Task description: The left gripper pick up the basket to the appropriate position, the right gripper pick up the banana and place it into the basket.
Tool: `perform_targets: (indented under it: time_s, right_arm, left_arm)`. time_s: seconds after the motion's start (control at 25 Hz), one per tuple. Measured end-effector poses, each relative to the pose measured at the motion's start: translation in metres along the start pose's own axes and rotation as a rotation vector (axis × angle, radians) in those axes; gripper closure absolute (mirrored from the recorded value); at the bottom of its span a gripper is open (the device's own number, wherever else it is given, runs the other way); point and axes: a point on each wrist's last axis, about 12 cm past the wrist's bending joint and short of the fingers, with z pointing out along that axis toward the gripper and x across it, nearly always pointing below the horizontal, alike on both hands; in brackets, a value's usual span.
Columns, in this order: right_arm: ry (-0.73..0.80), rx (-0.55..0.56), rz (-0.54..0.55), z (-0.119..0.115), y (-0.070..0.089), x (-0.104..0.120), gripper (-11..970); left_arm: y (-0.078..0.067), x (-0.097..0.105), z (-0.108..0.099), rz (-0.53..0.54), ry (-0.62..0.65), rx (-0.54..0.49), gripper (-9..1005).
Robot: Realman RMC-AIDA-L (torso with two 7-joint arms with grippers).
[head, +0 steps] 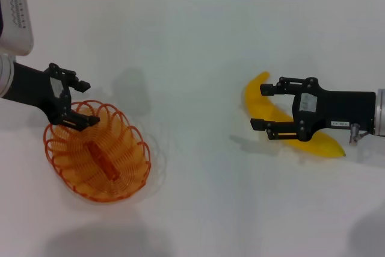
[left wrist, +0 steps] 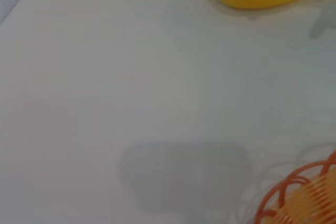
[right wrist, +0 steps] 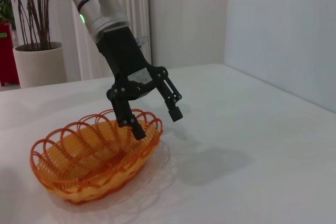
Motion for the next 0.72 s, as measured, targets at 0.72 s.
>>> perform_targets:
  time_s: [0.72]
  right_arm:
    - [0.0,0.002,0.0,0.0,-0.0002,-0.0001,198]
  left_arm:
    - [0.0007,-0.0003,0.0052,-0.001,0.027,-0.012,-7]
